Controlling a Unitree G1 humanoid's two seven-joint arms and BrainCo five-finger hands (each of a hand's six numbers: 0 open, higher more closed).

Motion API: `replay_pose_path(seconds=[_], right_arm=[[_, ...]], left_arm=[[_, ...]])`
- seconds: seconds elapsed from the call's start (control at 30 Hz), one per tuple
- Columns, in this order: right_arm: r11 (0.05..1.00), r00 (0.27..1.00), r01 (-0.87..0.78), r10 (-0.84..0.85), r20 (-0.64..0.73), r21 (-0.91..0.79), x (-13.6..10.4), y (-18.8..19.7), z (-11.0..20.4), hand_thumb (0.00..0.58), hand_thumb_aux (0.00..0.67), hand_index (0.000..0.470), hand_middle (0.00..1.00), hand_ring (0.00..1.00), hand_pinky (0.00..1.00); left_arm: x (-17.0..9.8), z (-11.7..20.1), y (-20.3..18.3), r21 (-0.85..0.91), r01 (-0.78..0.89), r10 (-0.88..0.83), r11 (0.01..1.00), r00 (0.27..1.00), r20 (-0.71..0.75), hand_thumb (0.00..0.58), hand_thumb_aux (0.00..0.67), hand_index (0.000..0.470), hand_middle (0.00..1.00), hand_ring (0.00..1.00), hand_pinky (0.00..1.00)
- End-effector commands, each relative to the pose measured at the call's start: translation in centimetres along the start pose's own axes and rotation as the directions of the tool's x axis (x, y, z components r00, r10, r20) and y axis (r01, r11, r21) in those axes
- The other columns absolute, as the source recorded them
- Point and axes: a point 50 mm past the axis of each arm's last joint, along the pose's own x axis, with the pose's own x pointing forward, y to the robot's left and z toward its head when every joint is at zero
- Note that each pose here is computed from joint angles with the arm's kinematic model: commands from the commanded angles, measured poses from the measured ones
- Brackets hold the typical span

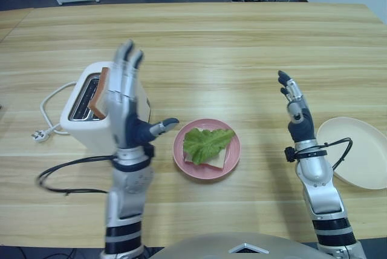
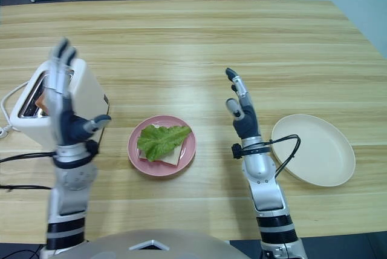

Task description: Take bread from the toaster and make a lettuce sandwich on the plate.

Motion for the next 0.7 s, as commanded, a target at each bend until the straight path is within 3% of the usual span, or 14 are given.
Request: replay_pose_path(seconds=[0.03, 0.17, 0.47, 0.5, 0.53, 0.57, 0.6, 0.63, 0.67, 0.7], right_arm=[[0.999, 0.999, -0.001, 0.003, -0.051, 0.043, -0.3, 0.4, -0.9, 0.0, 0.0, 0.0, 0.0, 0.0, 0.0], [0.999, 0.998, -0.007, 0.009, -0.058, 0.047, -0.3, 0.6, -1.1, 0.0, 0.0, 0.0, 0.0, 0.0, 0.0], [0.999, 0.998, -0.02, 0.023, -0.066, 0.039, -0.5, 0.6, -1.3, 0.0, 0.0, 0.0, 0.0, 0.0, 0.0], [0.999, 0.998, -0.021, 0.023, -0.067, 0.038, -0.5, 0.6, -1.3, 0.0, 0.0, 0.0, 0.0, 0.0, 0.0], [0.999, 0.997, -0.02, 0.023, -0.067, 0.037, -0.6, 0.6, -1.3, 0.0, 0.0, 0.0, 0.0, 0.0, 0.0], [0.999, 0.997, -0.02, 0.023, -0.068, 0.036, -0.6, 0.6, -1.3, 0.0, 0.0, 0.0, 0.0, 0.0, 0.0], [0.999, 0.997, -0.021, 0.023, -0.069, 0.035, -0.6, 0.6, -1.3, 0.0, 0.0, 0.0, 0.0, 0.0, 0.0], [0.999, 0.997, -0.019, 0.022, -0.07, 0.034, -0.7, 0.5, -1.3, 0.0, 0.0, 0.0, 0.0, 0.0, 0.0], [0.999, 0.997, -0.019, 0.021, -0.07, 0.033, -0.7, 0.5, -1.3, 0.0, 0.0, 0.0, 0.0, 0.0, 0.0], [0.999, 0.997, -0.017, 0.019, -0.071, 0.031, -0.7, 0.5, -1.3, 0.0, 0.0, 0.0, 0.0, 0.0, 0.0]], left_arm=[[-0.1, -4.2, 1.1, 0.232, 0.094, -0.046, 0.968, 0.978, -0.204, 0.0, 0.0, 0.0, 0.0, 0.0, 0.0], [-1.4, -7.2, 0.3, 0.284, 0.229, -0.105, 0.931, 0.913, -0.394, 0.0, 0.0, 0.0, 0.0, 0.0, 0.0], [-3.6, -9.6, -1.8, 0.203, 0.441, -0.25, 0.874, 0.767, -0.591, 0.0, 0.0, 0.0, 0.0, 0.0, 0.0], [-3.8, -9.7, -1.9, 0.194, 0.453, -0.261, 0.87, 0.757, -0.599, 0.045, 0.026, 0.018, 0.0, 0.0, 0.0], [-3.9, -9.7, -2.1, 0.187, 0.461, -0.27, 0.867, 0.753, -0.6, 0.255, 0.168, 0.118, 0.0, 0.0, 0.0], [-3.9, -9.7, -2.2, 0.181, 0.468, -0.279, 0.865, 0.749, -0.601, 0.472, 0.381, 0.267, 0.0, 0.0, 0.0], [-4.0, -9.6, -2.3, 0.173, 0.471, -0.286, 0.865, 0.747, -0.6, 0.536, 0.486, 0.341, 0.0, 0.0, 0.0], [-4.0, -9.6, -2.4, 0.162, 0.476, -0.296, 0.864, 0.742, -0.601, 0.58, 0.67, 0.47, 0.56, 0.56, 0.56], [-4.0, -9.6, -2.5, 0.148, 0.474, -0.302, 0.868, 0.74, -0.602, 0.58, 0.67, 0.47, 1.0, 1.0, 1.0], [-4.0, -9.5, -2.6, 0.138, 0.468, -0.302, 0.873, 0.74, -0.601, 0.58, 0.67, 0.47, 1.0, 1.0, 1.0]])
